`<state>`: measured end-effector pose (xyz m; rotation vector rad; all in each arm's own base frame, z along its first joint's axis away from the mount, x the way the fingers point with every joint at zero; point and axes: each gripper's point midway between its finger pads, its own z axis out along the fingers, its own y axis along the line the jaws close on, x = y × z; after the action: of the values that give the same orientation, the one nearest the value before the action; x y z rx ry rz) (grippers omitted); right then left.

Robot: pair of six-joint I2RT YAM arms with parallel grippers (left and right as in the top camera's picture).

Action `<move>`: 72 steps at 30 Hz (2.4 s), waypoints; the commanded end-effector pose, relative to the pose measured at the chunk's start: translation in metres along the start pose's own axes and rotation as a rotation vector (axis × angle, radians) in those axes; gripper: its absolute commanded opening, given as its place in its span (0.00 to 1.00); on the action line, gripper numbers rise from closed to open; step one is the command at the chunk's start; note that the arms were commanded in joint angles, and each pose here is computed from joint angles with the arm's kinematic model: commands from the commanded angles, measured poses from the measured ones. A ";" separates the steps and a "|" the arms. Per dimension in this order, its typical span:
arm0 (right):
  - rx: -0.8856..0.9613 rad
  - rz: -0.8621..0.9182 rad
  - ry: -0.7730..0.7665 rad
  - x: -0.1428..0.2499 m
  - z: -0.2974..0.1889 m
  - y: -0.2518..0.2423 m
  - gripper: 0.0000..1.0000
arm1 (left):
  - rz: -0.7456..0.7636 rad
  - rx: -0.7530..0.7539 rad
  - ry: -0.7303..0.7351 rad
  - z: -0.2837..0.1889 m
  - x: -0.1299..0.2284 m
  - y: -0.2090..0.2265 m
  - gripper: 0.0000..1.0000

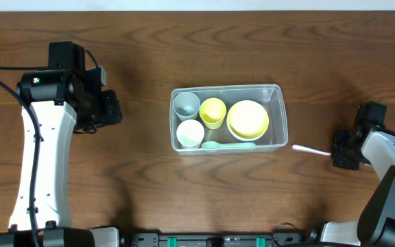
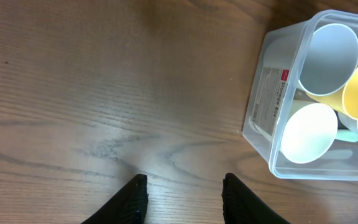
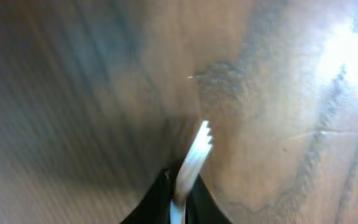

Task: Pack container
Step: 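Lift the white fork and carry it over the container, then lower the fork into the container beside the bowls and release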

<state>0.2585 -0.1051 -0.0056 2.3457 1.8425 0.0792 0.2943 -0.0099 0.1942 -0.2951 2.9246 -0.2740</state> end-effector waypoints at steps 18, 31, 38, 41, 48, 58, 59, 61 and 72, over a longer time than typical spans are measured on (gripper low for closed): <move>0.037 -0.121 0.020 0.006 0.011 -0.011 0.01 | -0.004 0.003 -0.003 -0.002 0.002 -0.001 0.41; -0.178 -0.745 -0.069 0.004 -0.108 0.075 0.01 | -0.004 0.003 -0.003 -0.002 0.002 -0.001 0.40; -0.445 -1.153 -0.098 0.055 -0.210 0.122 0.01 | -0.004 0.003 -0.003 -0.002 0.002 -0.001 0.41; -0.630 -1.571 -0.132 0.109 -0.249 0.135 0.01 | -0.004 0.003 -0.003 -0.002 0.002 -0.001 0.40; -0.794 -2.544 -0.325 0.214 -0.272 0.095 0.01 | -0.004 0.003 -0.003 -0.002 0.002 -0.001 0.41; -0.926 -3.161 -0.451 0.292 -0.267 0.043 0.01 | -0.004 0.003 -0.003 -0.002 0.002 -0.001 0.40; -0.931 -3.173 -0.403 0.296 -0.262 0.038 0.01 | -0.004 0.003 -0.003 -0.002 0.002 -0.001 0.41; -0.937 -3.210 -0.269 0.305 -0.249 0.024 0.01 | -0.004 0.003 -0.003 -0.002 0.002 -0.001 0.41; -0.800 -3.060 0.098 0.343 -0.200 -0.004 0.01 | -0.004 0.003 -0.003 -0.002 0.002 -0.001 0.40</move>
<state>0.3105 0.2379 0.1708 -1.8874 1.9601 0.2147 0.2937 -0.0100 0.1941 -0.2957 2.9272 -0.2741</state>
